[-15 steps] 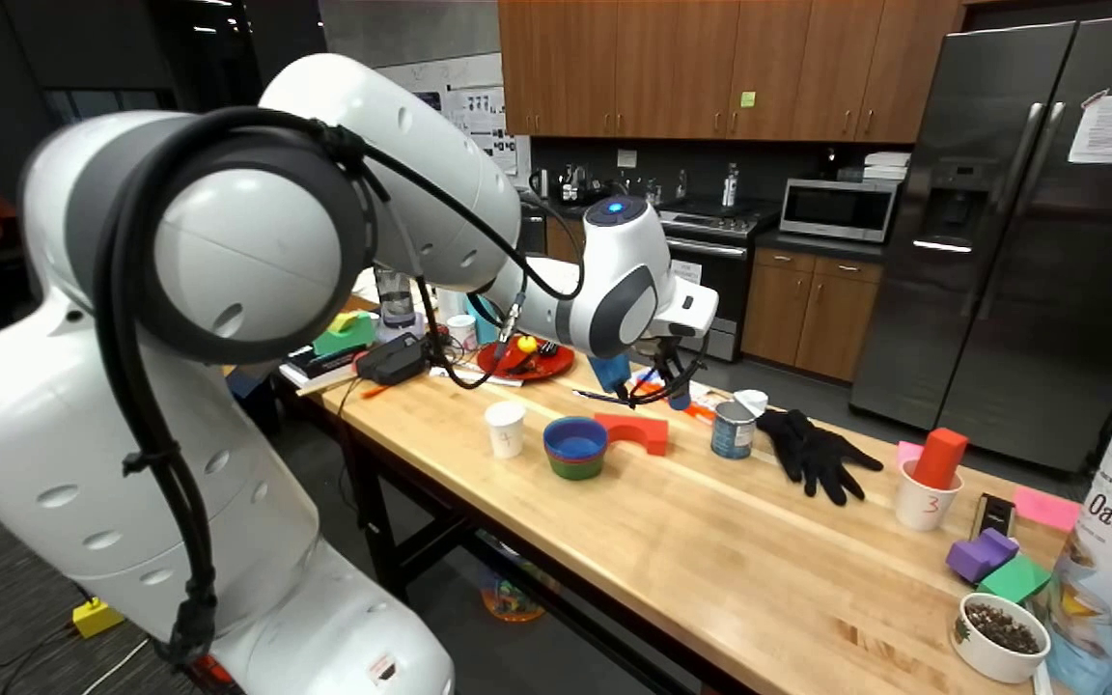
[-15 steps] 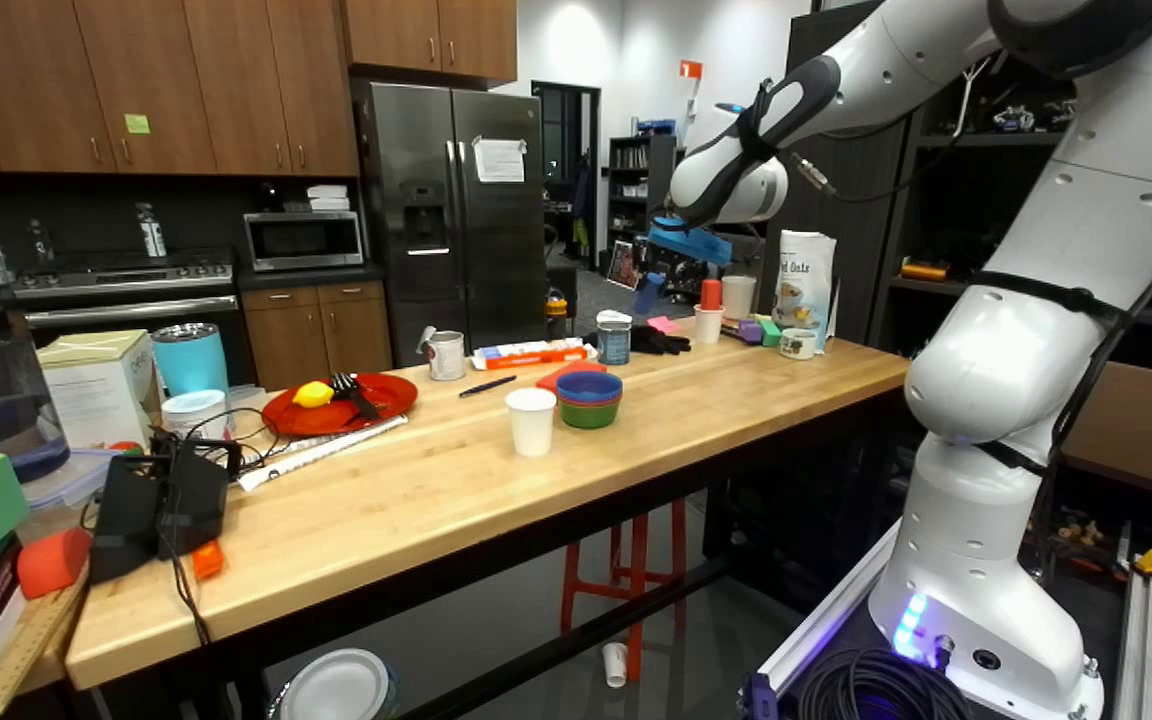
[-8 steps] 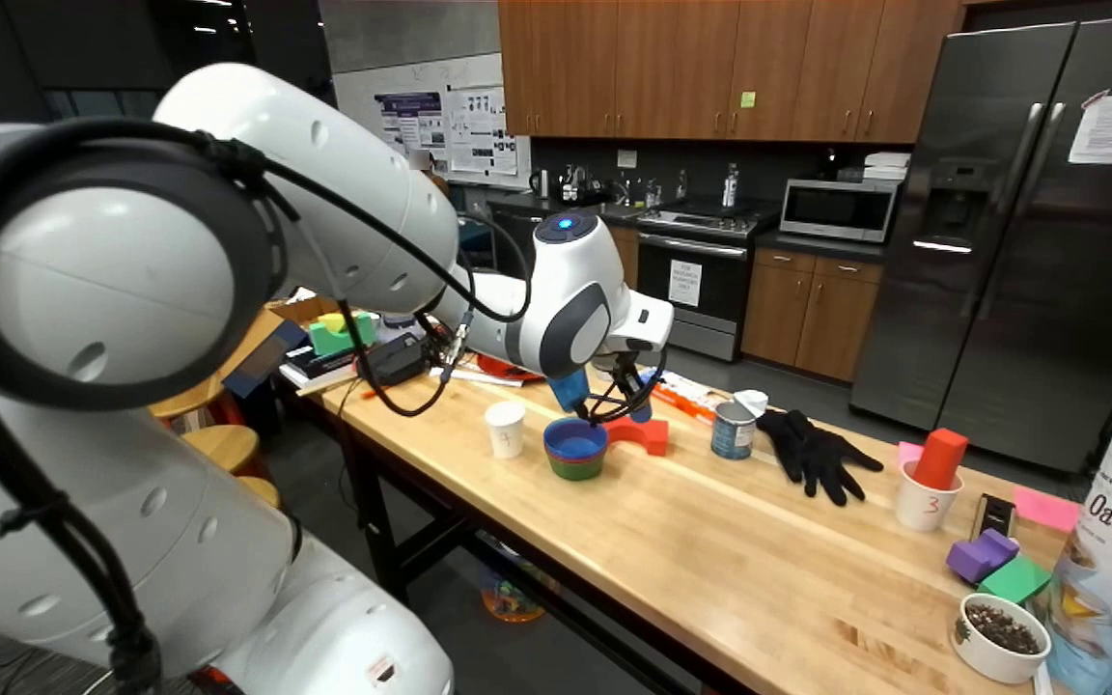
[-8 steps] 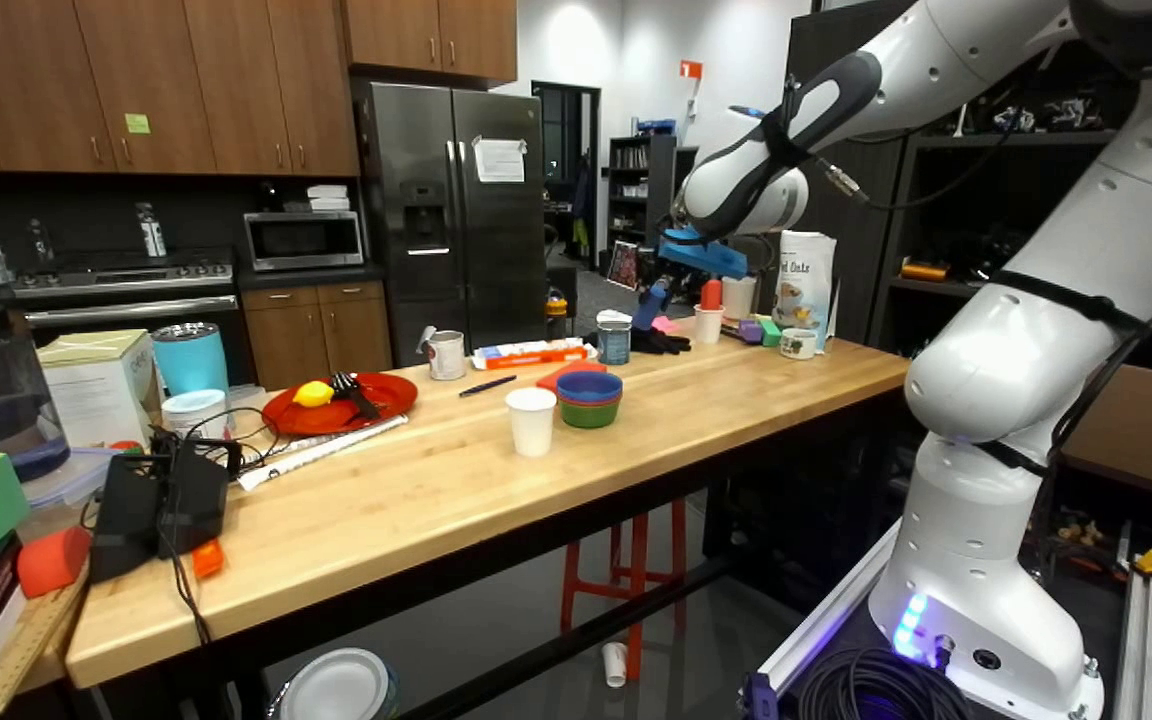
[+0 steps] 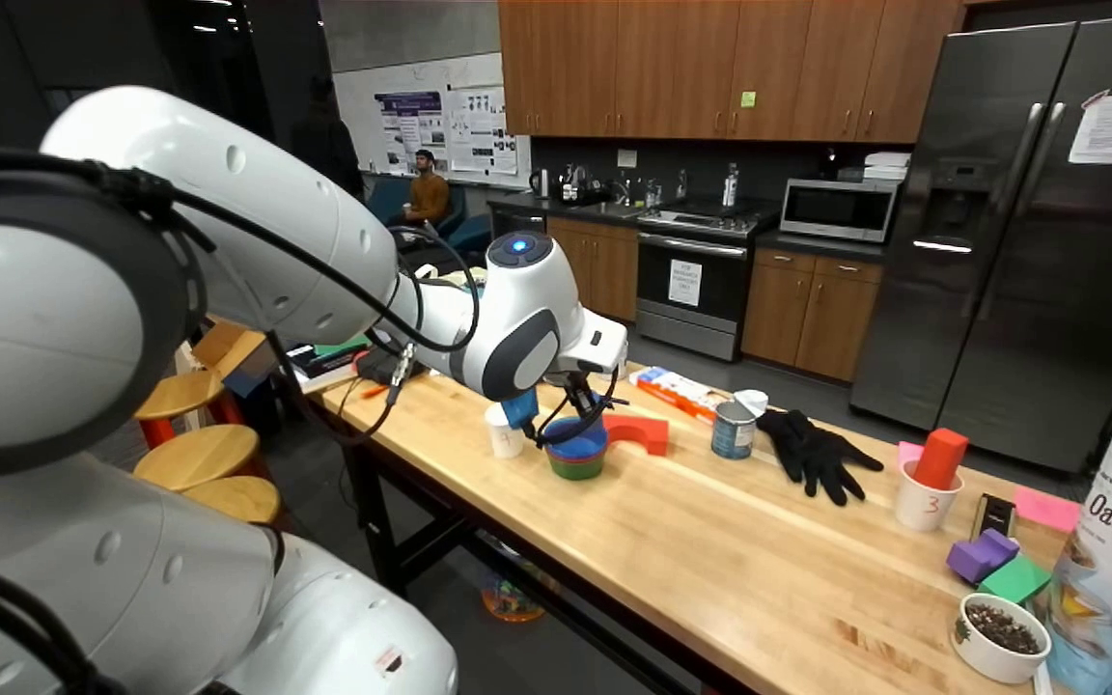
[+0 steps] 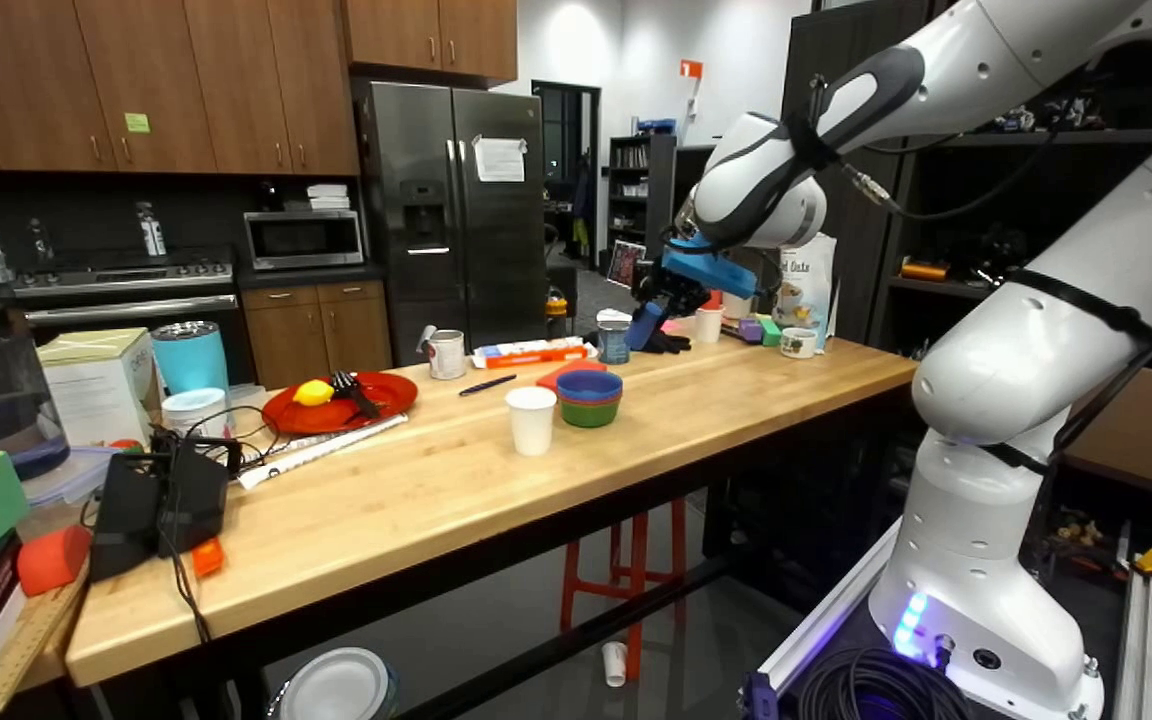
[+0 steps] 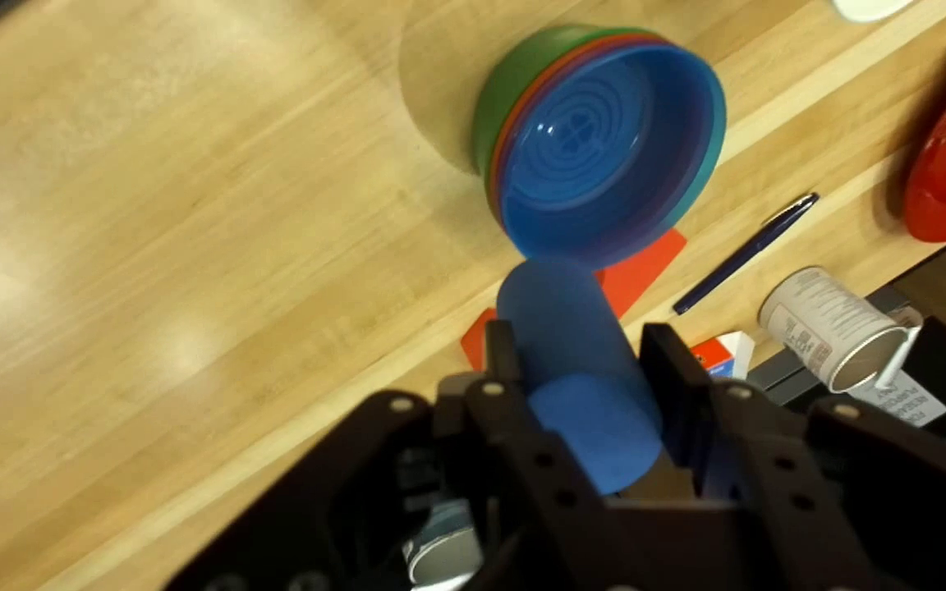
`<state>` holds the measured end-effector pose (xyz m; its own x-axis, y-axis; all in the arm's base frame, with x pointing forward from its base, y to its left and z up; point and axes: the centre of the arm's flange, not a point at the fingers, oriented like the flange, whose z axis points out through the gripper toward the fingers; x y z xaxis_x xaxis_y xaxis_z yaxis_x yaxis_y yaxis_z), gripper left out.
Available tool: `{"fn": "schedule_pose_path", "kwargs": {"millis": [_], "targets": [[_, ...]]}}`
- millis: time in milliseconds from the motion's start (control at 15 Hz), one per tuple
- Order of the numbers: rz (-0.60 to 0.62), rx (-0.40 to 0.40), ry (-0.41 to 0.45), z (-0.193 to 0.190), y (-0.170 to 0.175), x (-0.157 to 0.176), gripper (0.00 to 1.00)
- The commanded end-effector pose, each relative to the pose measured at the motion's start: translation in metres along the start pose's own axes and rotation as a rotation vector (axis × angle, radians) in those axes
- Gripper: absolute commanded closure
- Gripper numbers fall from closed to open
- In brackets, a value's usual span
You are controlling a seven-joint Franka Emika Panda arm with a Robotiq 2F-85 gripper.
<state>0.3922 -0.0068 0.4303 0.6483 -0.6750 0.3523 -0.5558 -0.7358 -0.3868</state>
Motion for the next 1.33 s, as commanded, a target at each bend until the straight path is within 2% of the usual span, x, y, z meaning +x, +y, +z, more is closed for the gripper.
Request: {"fn": "schedule_pose_path", "kwargs": {"millis": [0,200,467,867,1267], "targets": [[0.020,0.069,-0.036,0.012,-0.001,-0.015,0.84],[0.042,0.092,-0.046,0.017,-0.001,-0.014,0.84],[0.069,0.096,-0.101,0.032,0.005,-0.008,0.84],[0.123,0.098,-0.097,0.052,0.027,0.012,0.84],[0.079,0.217,-0.078,0.061,0.025,0.037,0.84]]}}
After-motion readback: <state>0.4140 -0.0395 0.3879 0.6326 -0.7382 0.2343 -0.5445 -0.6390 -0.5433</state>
